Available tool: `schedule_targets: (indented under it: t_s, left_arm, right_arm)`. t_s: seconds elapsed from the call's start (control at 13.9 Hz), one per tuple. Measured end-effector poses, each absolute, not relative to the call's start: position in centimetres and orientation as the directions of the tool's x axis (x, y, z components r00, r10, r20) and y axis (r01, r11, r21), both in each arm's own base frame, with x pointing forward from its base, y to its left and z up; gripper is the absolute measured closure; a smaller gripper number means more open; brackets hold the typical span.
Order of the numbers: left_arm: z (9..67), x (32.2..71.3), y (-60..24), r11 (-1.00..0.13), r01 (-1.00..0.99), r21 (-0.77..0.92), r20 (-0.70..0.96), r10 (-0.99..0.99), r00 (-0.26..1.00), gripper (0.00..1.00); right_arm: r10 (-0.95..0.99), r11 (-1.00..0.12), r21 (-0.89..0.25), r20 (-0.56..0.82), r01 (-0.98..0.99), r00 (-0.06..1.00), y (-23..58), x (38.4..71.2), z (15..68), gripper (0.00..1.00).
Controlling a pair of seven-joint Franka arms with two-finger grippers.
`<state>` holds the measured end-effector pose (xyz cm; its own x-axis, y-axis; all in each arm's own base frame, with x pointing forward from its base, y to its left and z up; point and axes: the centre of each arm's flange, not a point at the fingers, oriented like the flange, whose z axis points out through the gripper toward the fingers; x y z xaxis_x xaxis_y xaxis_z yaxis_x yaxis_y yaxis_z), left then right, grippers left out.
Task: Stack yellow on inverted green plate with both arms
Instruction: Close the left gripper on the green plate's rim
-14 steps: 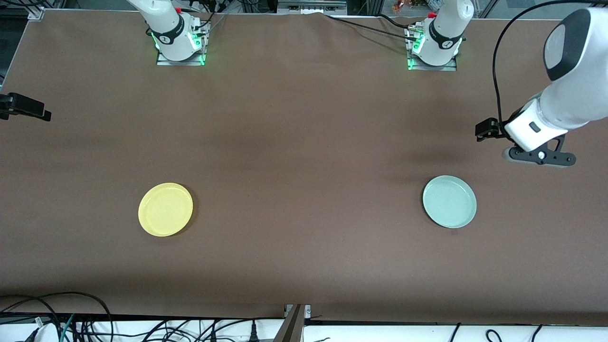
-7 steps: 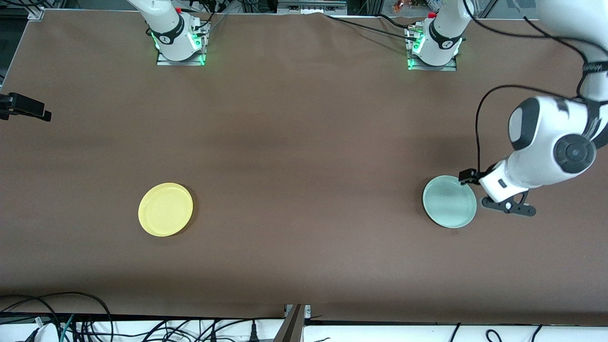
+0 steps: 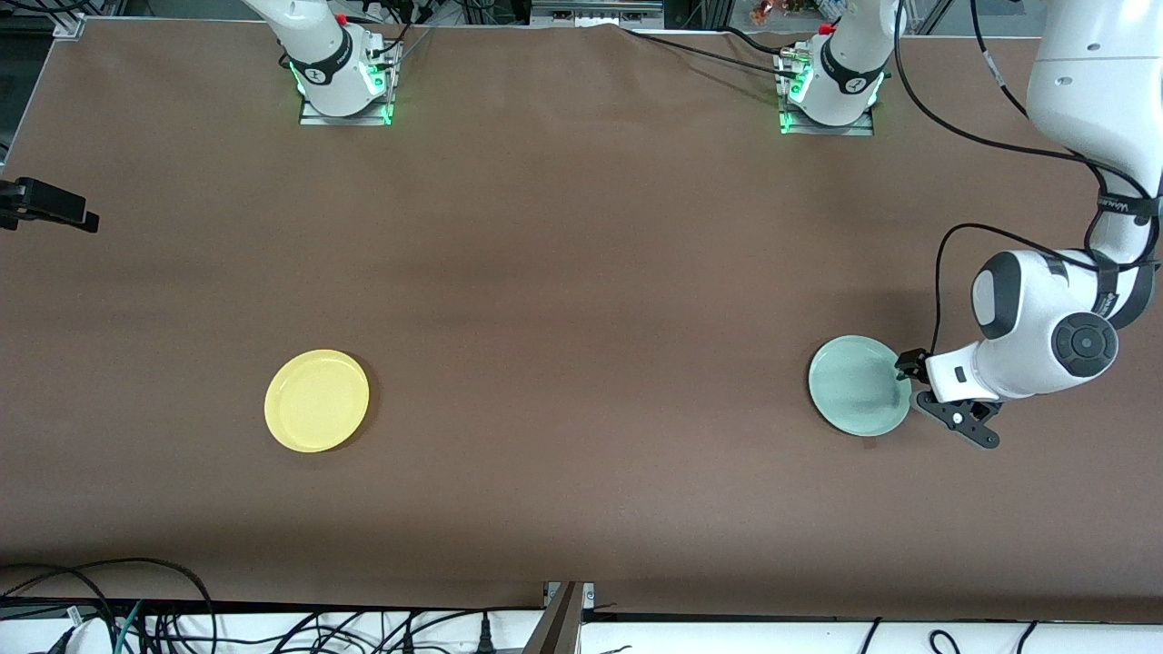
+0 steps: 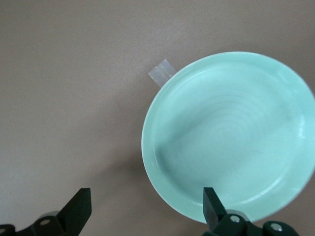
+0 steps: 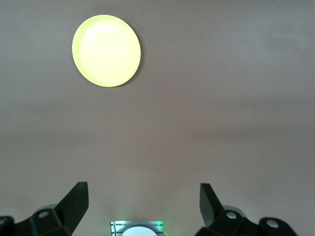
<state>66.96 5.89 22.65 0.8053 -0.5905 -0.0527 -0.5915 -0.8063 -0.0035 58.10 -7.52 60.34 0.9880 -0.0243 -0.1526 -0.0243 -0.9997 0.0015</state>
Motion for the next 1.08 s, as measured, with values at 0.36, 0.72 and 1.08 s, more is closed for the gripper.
schedule_targets:
  t_s: [0.36,0.72,1.08]
  left_arm:
    - [18.1,66.8,6.1,-0.802,-0.597,0.013,-0.037,-0.597,0.801,0.0]
    - [17.5,66.7,6.1,-0.8,-0.6,0.022,-0.043,-0.6,0.799,0.48]
    - [17.6,66.7,6.1,-0.797,-0.603,0.027,-0.039,-0.604,0.796,0.86]
  right_arm:
    - [-0.024,-1.0,0.002,-0.152,-0.024,0.988,-7.5,58.1,60.3,0.0]
    - [-0.024,-1.0,0.002,-0.146,-0.024,0.989,-7.5,58.2,60.4,0.0]
    - [-0.024,-1.0,0.002,-0.14,-0.024,0.99,-7.5,58.3,60.4,0.0]
